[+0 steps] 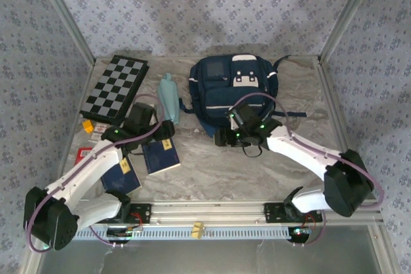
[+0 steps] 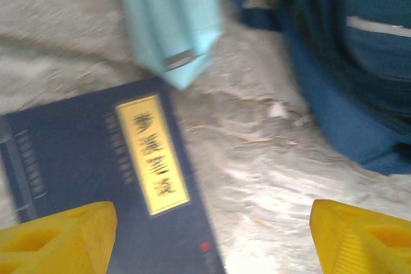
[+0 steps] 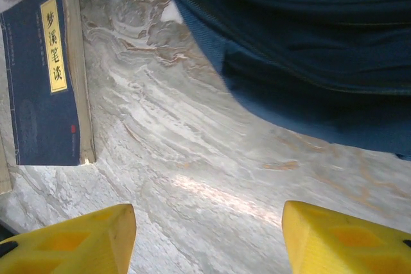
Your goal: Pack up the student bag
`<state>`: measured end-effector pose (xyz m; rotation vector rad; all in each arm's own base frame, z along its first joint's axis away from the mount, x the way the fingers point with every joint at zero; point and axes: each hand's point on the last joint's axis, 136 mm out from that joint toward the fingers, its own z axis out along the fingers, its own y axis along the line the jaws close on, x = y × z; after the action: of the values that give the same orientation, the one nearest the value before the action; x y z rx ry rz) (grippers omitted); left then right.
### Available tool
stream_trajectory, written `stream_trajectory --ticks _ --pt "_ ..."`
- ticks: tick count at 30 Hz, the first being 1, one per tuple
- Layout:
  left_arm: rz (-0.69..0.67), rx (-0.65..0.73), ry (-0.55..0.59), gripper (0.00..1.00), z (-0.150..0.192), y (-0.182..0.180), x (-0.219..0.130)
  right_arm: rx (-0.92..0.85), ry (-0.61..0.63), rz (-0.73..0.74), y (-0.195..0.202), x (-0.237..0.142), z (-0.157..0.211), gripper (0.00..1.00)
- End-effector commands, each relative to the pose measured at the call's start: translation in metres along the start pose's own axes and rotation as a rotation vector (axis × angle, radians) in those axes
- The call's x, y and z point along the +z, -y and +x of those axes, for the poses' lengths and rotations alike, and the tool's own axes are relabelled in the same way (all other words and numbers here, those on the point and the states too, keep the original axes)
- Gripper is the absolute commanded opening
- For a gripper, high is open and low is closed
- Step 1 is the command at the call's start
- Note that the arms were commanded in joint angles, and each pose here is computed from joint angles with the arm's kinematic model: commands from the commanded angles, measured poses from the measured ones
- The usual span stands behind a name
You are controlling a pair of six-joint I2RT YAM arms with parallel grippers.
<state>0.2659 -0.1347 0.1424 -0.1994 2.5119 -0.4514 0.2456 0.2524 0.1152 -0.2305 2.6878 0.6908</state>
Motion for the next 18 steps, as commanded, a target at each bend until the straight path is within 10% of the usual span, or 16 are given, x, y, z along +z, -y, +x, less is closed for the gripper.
stream_trajectory --ticks 1,18 --pt "-0.085 -0.112 -0.025 0.81 0.01 -0.035 0.001 0.011 0.054 -0.016 -0.021 0.008 -0.015 0.63" --pt "-0.097 -0.22 -0.148 0.79 0.025 -0.081 0.068 -0.014 0.019 0.046 -0.018 0.024 -0.008 0.63"
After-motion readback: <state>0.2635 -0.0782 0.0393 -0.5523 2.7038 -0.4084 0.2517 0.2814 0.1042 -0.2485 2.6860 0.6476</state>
